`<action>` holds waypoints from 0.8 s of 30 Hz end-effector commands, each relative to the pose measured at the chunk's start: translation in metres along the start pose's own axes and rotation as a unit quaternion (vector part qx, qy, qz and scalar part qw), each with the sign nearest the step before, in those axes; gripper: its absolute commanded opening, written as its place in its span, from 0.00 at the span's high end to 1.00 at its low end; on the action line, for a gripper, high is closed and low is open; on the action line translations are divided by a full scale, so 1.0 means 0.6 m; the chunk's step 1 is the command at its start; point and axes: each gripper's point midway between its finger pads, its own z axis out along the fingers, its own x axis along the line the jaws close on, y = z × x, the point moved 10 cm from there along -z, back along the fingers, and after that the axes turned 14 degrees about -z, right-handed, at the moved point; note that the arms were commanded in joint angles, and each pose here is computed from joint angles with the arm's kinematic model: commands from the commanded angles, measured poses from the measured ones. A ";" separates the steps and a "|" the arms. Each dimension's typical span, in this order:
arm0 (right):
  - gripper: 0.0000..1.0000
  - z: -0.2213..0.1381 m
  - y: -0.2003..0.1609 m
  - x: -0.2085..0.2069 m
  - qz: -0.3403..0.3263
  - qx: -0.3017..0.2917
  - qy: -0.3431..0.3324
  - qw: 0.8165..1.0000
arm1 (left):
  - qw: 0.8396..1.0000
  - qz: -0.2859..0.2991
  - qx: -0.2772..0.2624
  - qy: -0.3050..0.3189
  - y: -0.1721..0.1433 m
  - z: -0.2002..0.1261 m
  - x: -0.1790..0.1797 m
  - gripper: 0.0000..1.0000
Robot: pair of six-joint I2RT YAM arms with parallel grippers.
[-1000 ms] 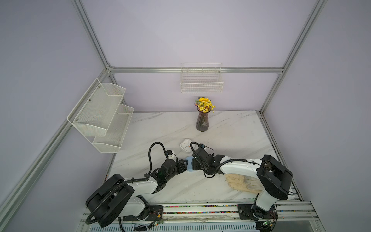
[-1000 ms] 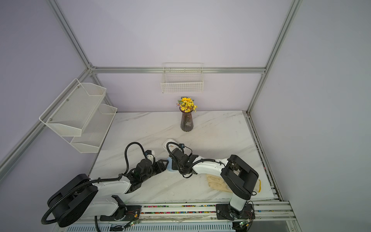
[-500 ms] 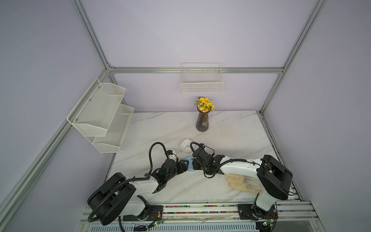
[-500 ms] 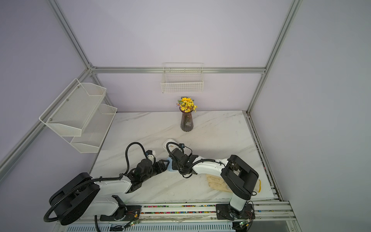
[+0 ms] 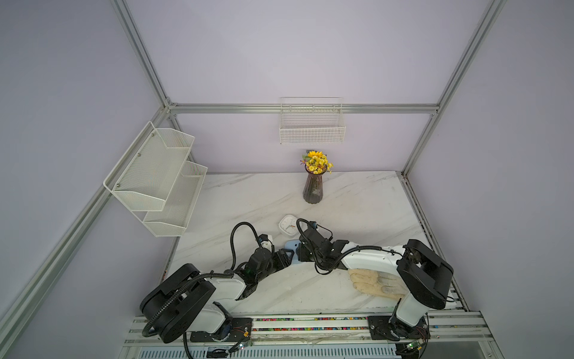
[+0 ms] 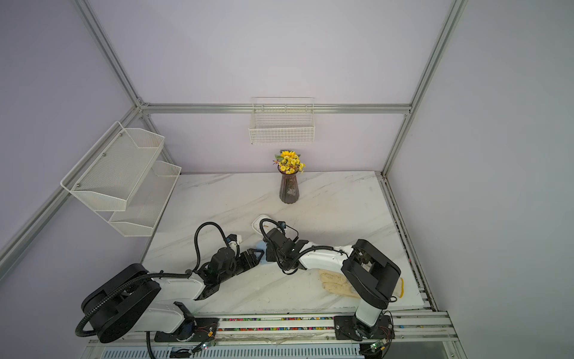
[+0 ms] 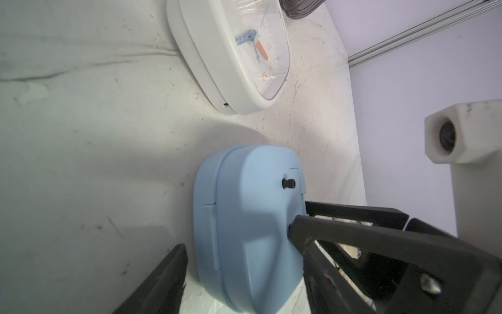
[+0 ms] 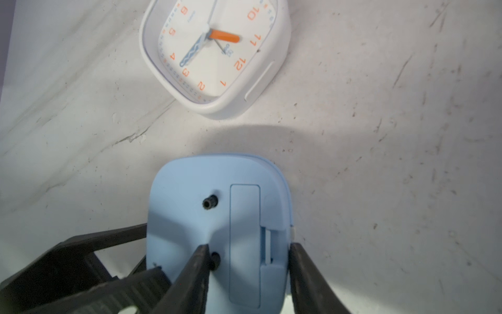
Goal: Insert the battery into the alarm
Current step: Adjust the alarm at the center of the board.
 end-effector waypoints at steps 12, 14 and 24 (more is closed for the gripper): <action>0.53 0.014 -0.042 -0.031 0.034 0.056 0.027 0.997 | 0.997 -0.044 0.032 -0.054 -0.014 0.024 0.006 0.38; 0.54 0.015 -0.044 -0.032 0.036 0.058 0.032 0.997 | 0.996 -0.046 0.034 -0.071 -0.014 0.024 0.004 0.40; 0.53 0.013 -0.047 -0.042 0.056 0.058 0.057 0.995 | 0.990 -0.048 0.009 -0.131 -0.009 0.003 -0.009 0.49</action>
